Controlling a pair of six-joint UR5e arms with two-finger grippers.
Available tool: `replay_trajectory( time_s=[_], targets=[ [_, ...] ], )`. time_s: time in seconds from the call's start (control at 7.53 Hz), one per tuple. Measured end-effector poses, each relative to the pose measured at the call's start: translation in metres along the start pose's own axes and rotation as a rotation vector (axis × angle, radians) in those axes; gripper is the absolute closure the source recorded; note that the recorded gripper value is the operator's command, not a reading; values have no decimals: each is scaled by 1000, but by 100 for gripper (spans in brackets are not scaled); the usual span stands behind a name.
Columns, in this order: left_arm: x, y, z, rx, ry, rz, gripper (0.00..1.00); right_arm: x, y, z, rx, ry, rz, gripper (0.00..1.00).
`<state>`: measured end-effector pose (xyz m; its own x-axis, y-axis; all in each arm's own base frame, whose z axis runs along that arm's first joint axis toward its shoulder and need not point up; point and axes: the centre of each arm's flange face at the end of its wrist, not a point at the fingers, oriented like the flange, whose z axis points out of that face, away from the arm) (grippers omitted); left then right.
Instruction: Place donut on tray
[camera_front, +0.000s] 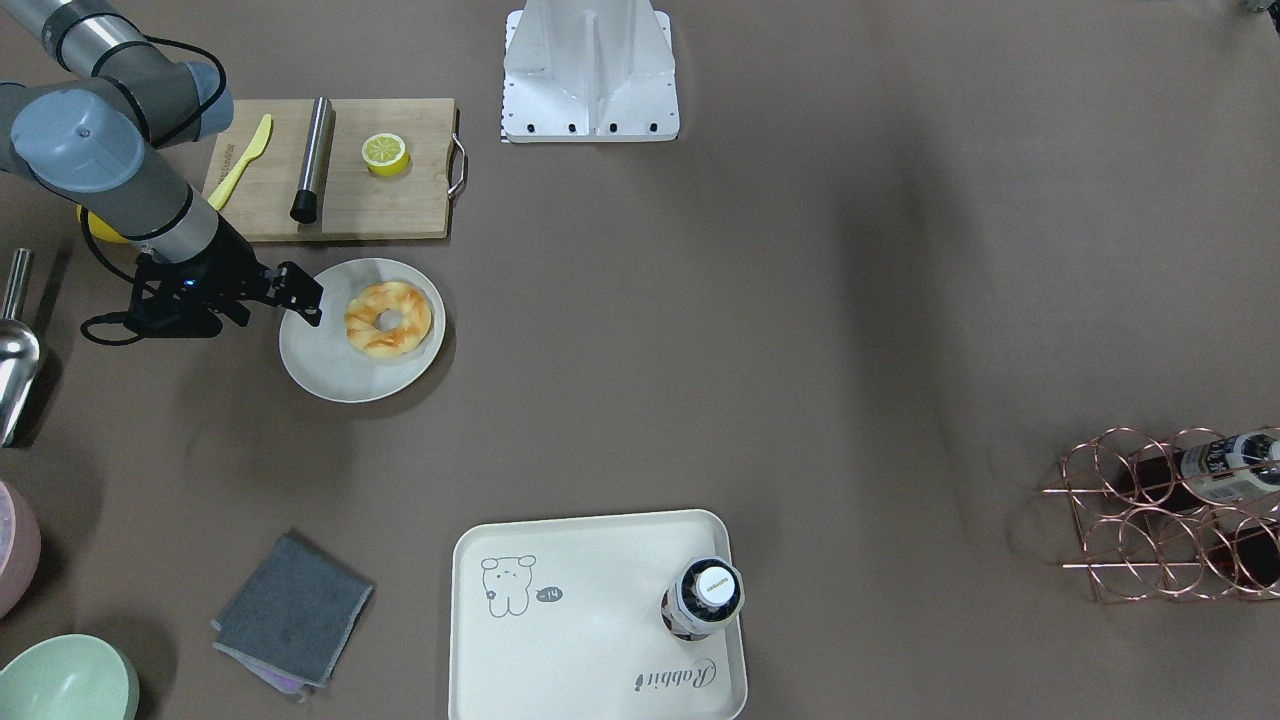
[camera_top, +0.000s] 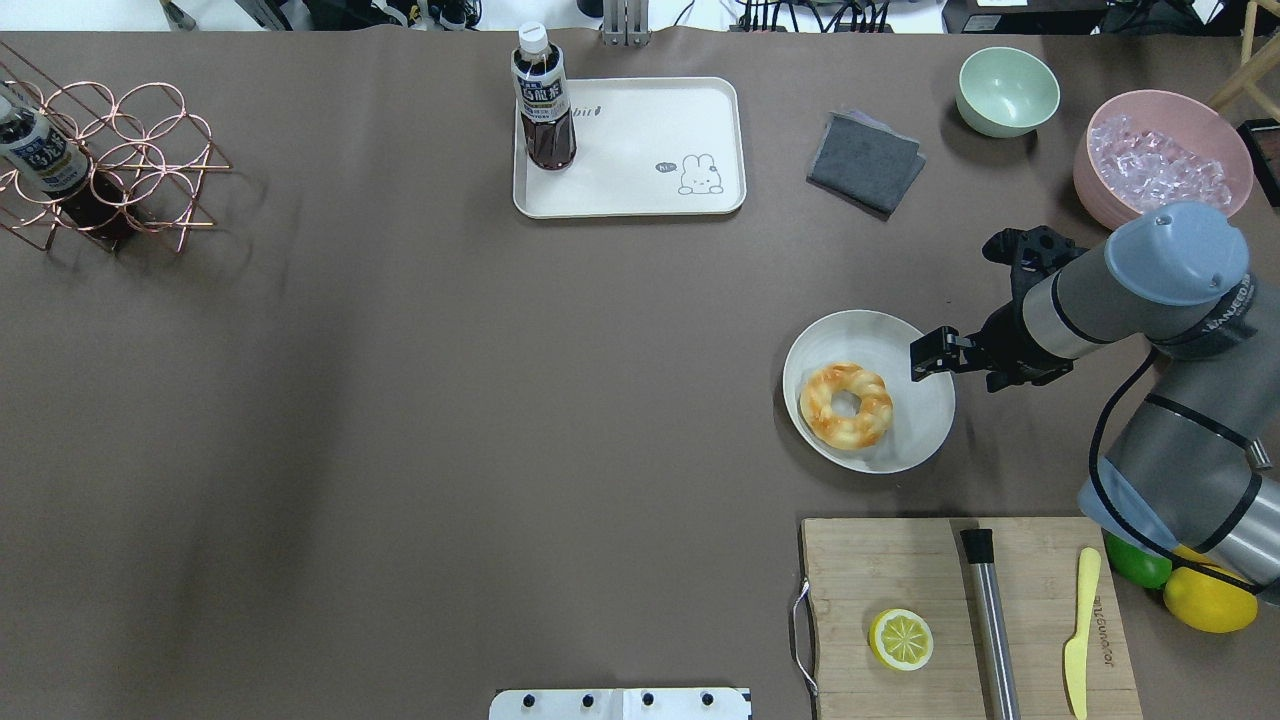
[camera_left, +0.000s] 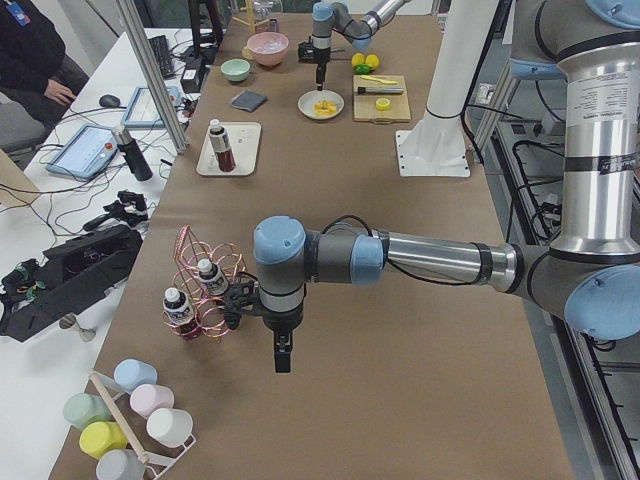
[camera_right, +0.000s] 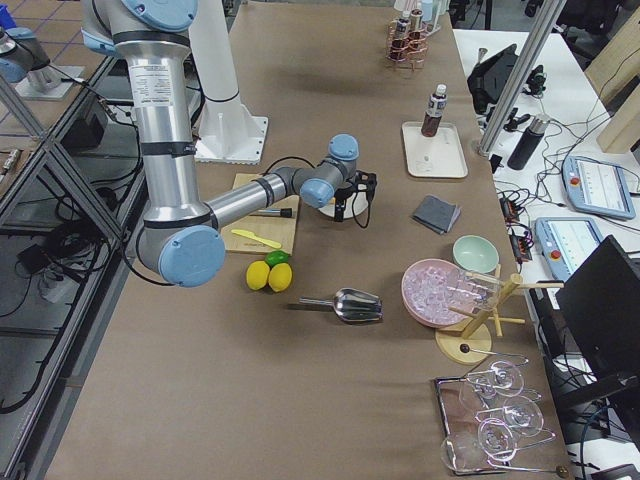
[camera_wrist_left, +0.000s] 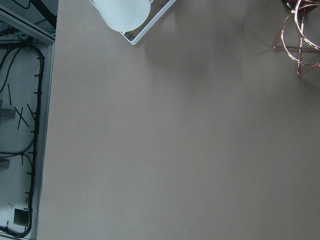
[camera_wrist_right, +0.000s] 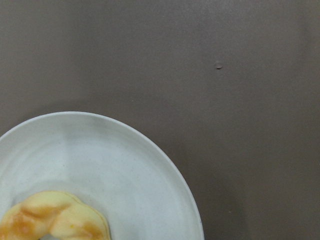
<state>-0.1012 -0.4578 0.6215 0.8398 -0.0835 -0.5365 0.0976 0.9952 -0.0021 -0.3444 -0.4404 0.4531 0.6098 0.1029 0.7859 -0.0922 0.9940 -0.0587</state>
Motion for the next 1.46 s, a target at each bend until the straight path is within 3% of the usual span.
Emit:
replay_trajectory(
  time_s=[0.66,0.8,0.93,1.06,1.33,1.46],
  targets=[
    [0,-1,-2,4,0,0,2,4,2,15,6,30,3,0],
    [0,-1,-3,6,0,1,2,7,2,20,12,43,4,10],
    [1,-1,-3,6,0,2,2,7,2,21,16,47,4,41],
    [1,-1,-3,6,0,3,2,7,1,21,19,48,6,62],
    [2,-2,-4,8,0,5,2,8,1,22,22,51,9,65],
    [3,-3,-4,10,1,6,2,9,1,22,22,52,9,75]
  ],
)
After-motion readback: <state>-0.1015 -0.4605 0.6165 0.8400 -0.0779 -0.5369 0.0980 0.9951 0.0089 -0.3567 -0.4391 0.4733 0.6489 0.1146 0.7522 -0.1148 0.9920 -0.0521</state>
